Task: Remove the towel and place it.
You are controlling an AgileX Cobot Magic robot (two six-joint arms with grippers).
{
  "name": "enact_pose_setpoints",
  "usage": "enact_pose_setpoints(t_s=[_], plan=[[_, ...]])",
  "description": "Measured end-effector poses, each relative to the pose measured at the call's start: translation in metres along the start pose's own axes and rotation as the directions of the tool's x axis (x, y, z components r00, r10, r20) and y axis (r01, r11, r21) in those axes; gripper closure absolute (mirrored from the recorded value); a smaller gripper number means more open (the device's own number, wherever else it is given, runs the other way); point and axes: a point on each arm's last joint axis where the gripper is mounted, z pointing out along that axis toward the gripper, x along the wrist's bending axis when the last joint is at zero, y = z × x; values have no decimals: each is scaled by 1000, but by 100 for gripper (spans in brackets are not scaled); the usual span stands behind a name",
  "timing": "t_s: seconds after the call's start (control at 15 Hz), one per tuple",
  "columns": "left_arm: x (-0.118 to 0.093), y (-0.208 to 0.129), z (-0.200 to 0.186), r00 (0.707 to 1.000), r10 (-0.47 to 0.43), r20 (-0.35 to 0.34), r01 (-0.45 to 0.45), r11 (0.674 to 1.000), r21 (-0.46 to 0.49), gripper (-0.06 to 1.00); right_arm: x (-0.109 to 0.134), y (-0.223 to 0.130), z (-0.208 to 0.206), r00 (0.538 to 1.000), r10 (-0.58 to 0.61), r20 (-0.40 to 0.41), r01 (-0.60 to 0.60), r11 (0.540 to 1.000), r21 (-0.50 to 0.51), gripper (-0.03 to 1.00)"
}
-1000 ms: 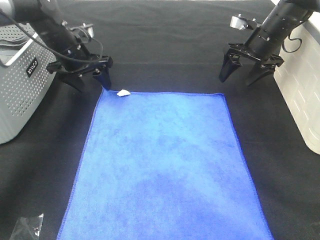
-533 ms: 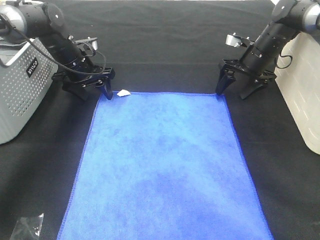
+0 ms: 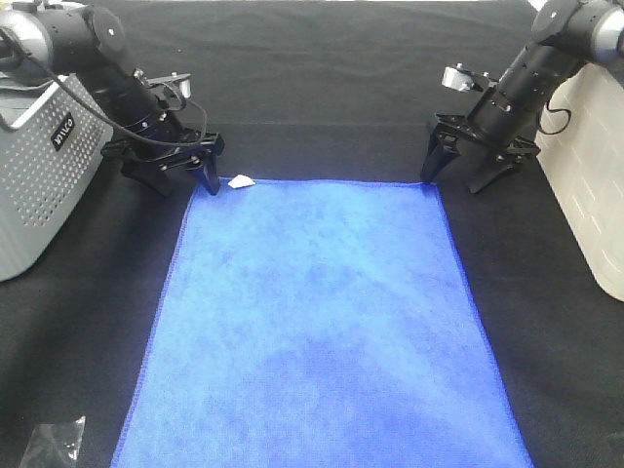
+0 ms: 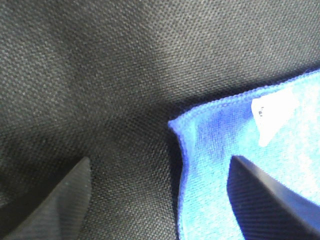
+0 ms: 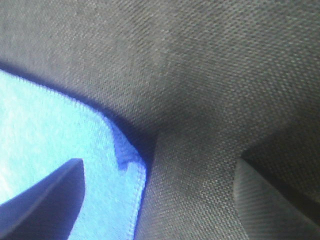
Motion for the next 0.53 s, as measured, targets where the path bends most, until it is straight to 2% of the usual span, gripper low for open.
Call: enact_pose_setpoints(t_s=[0.2, 0.4, 0.53], plan=[[0, 0, 0, 1000, 3, 0, -3, 1000, 0, 24, 2, 0, 1, 1000, 16, 10, -16, 1000, 1, 19], [-2, 0, 0, 1000, 12, 16, -12, 1000, -2, 24, 13, 0, 6, 998, -33, 59, 31, 999, 21, 19], [-15, -1, 4, 999, 40, 29, -40, 999, 2, 24, 24, 0, 11, 993, -71, 95, 68, 997, 37, 19]])
